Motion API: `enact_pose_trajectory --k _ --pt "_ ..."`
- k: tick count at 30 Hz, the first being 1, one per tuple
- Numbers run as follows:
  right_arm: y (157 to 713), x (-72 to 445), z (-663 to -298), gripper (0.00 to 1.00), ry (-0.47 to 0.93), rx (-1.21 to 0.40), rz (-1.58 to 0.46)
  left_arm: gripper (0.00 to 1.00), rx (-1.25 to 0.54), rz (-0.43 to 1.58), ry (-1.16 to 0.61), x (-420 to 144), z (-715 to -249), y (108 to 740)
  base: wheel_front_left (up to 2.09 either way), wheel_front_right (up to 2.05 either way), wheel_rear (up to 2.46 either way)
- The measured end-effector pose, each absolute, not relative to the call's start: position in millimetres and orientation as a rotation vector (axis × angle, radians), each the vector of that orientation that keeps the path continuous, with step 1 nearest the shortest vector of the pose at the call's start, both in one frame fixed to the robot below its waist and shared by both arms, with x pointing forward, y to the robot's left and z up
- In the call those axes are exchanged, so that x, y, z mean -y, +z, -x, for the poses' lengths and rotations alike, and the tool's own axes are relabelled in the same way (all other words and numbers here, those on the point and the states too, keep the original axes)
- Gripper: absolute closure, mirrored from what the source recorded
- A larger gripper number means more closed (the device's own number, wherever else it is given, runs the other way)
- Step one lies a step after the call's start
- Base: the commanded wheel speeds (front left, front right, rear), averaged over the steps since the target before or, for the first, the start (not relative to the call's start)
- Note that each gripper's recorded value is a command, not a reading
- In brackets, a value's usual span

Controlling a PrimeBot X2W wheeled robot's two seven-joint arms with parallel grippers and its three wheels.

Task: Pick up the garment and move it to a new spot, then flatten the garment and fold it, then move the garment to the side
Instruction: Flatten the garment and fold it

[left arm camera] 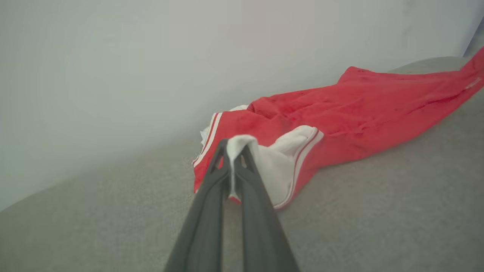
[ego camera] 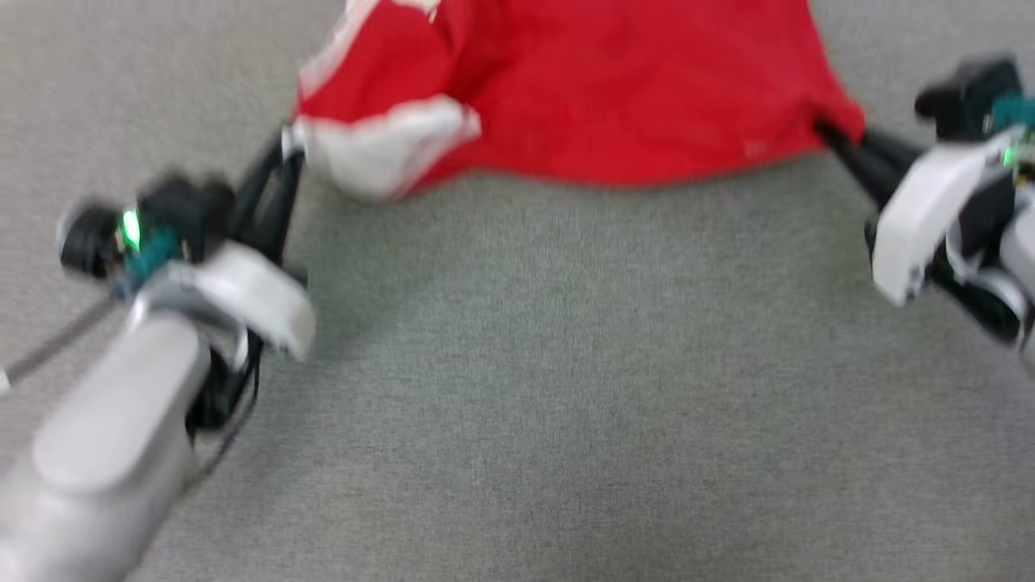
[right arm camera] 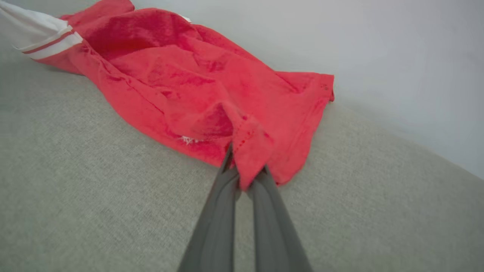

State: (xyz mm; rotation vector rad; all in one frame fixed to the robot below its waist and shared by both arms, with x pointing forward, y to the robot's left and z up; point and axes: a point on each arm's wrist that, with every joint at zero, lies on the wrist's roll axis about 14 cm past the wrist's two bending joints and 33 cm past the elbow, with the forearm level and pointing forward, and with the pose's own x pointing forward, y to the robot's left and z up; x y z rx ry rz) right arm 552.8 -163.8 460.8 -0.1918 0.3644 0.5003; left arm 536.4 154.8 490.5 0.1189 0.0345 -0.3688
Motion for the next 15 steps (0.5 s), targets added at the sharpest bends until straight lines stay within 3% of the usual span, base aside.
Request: enact_pose_trajectory --k 15 --pt "434 198 -406 1.0 0.526 -0.514 0.125 1.0 -0.335 0.015 -0.275 -176 -359 434 0.0 0.0 0.0"
